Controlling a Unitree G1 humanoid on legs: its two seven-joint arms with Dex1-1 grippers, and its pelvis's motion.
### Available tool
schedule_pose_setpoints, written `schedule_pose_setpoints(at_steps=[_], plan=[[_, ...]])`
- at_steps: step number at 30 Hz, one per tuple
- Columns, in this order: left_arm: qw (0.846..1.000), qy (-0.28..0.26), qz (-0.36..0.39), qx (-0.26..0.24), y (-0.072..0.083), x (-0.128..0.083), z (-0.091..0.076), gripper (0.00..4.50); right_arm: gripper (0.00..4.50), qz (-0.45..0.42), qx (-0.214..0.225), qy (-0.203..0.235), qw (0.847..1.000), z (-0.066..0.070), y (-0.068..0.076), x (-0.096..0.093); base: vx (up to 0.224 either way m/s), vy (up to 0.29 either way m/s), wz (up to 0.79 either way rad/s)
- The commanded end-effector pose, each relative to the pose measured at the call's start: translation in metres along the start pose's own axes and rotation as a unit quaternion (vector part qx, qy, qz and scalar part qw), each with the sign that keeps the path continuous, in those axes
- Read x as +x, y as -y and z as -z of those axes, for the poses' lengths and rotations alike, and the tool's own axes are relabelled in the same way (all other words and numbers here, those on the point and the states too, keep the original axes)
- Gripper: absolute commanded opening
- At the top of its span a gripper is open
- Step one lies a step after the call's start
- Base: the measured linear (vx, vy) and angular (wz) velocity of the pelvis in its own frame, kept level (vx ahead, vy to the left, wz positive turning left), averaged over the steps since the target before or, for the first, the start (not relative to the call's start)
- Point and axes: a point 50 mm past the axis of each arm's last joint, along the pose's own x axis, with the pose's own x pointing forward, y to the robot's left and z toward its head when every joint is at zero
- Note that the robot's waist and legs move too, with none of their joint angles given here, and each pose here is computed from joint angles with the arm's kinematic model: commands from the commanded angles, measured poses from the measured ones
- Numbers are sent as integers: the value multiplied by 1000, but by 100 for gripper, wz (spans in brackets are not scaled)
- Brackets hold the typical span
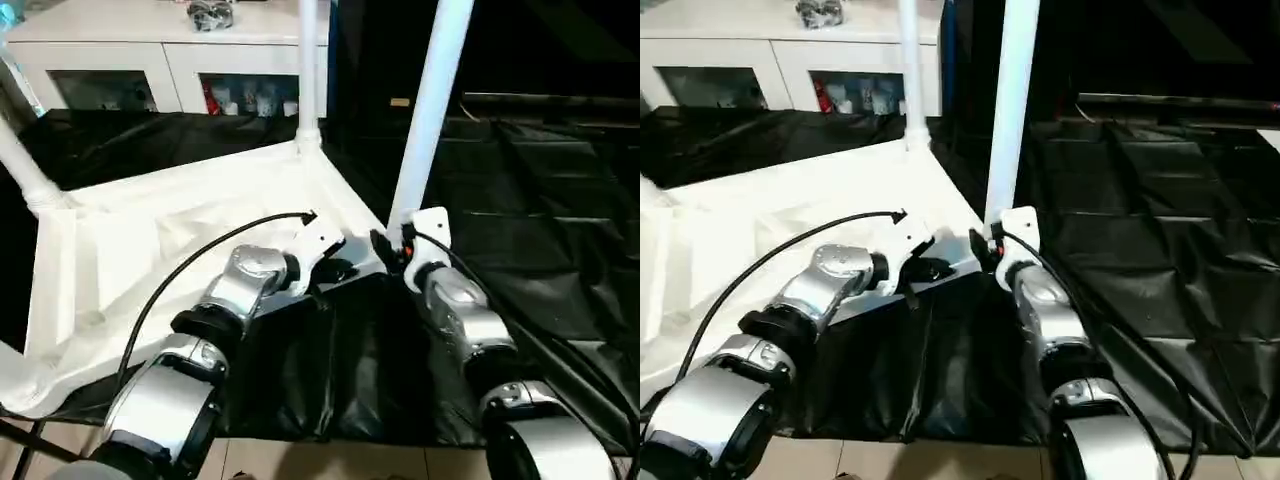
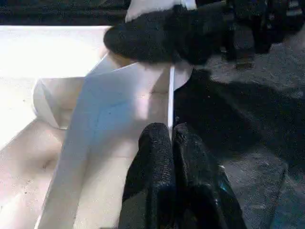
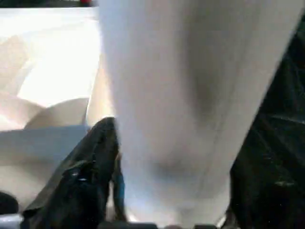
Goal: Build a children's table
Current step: Rotate leg to tighten
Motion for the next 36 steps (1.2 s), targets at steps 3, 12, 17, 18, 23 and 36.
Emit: schedule_pose_setpoints(at_steps=[3, 12, 17, 18, 23, 36], plan=[[999, 3, 29, 22, 2, -2, 0, 0, 381, -105, -41, -12, 994, 4, -25, 4, 0, 0, 0], [991, -3, 121, 55, -6, -32, 11, 0, 381, -289, -68, 4, 955, -5, -6, -19, 0, 0, 0], [985, -4, 165, 50, -8, -44, 14, 0, 381, -397, -87, -14, 914, -4, -2, -36, 0, 0, 0], [984, -5, 172, 50, -9, -46, 15, 0, 381, -414, -90, -20, 905, -3, -1, -38, 0, 0, 0], [976, -19, 212, 53, -9, -55, 18, 0, 336, -486, -102, -59, 866, 1, 2, -50, 0, 0, 0], [973, -22, 225, 45, -9, -57, 19, 0, 264, -509, -71, -59, 856, 3, -5, -52, 0, 0, 0]])
